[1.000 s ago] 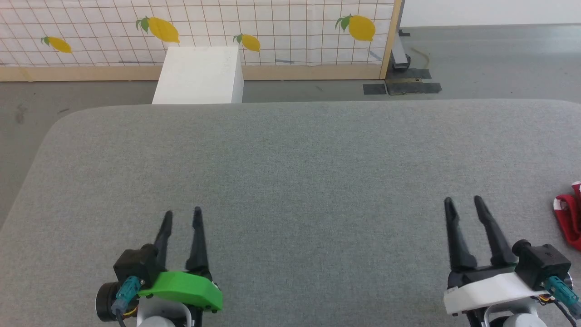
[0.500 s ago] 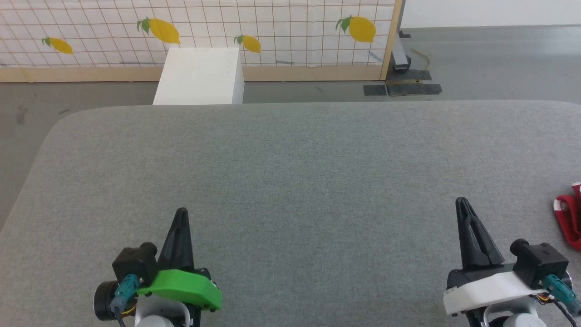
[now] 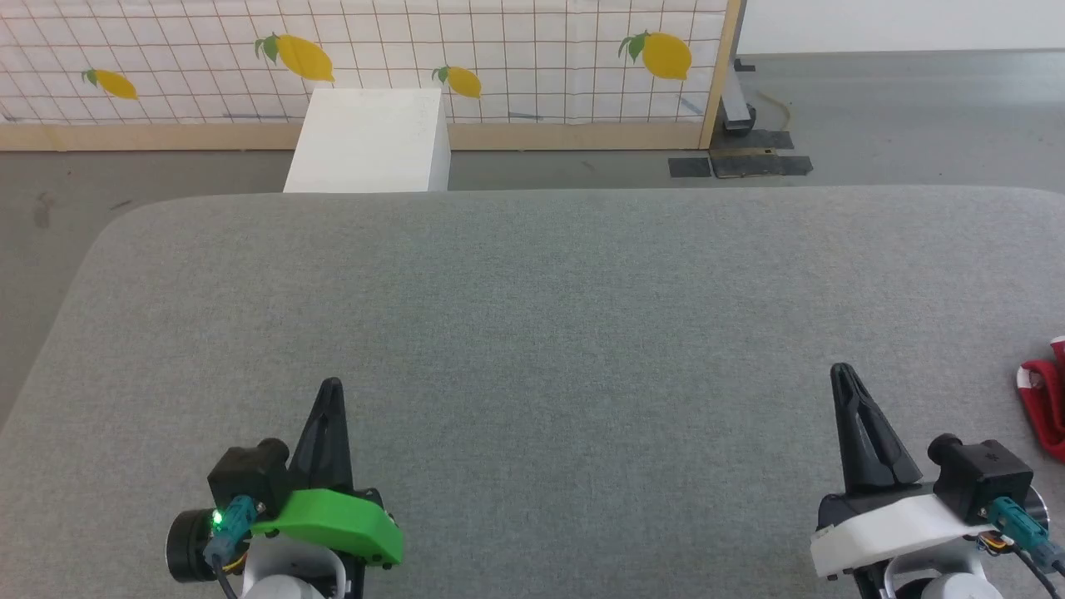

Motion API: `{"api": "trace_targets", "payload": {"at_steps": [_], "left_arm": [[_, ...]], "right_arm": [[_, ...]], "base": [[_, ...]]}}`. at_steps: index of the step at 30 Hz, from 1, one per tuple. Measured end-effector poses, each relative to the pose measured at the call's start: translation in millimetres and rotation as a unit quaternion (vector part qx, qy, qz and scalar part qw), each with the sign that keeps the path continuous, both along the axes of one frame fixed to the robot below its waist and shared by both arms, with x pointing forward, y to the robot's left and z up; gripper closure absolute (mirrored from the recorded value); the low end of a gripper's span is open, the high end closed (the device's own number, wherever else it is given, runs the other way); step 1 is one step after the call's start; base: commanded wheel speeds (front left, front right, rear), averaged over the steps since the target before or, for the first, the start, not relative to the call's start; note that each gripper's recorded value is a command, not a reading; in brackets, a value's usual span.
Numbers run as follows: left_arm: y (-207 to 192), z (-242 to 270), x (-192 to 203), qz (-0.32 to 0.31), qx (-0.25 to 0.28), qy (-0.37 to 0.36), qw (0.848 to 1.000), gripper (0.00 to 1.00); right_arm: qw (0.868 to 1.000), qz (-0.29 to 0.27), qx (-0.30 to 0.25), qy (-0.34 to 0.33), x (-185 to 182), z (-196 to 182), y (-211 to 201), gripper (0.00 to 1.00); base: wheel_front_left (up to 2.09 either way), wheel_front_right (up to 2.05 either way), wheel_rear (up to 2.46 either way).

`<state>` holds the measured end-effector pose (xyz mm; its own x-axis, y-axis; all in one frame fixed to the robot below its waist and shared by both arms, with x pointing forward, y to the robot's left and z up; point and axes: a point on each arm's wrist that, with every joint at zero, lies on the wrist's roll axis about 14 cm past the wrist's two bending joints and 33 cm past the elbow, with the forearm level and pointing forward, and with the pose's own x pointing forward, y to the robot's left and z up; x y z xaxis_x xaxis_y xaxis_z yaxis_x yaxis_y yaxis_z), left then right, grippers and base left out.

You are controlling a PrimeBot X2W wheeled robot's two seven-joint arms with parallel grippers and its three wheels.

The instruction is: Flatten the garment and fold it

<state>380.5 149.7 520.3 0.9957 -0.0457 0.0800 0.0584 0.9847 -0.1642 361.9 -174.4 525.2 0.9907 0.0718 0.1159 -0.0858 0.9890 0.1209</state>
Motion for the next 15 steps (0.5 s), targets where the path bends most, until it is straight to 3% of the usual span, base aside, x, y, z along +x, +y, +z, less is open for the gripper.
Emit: {"api": "trace_targets", "payload": {"at_steps": [15], "left_arm": [[3.9, 3.5, 0.2, 0.003, 0.016, 0.000, 1.000, 1.00]], "right_arm": [[1.000, 0.005, -0.013, 0.009, 1.0, -0.6, 2.6, 1.00]], "base": [[0.00, 0.00, 0.00]]}}
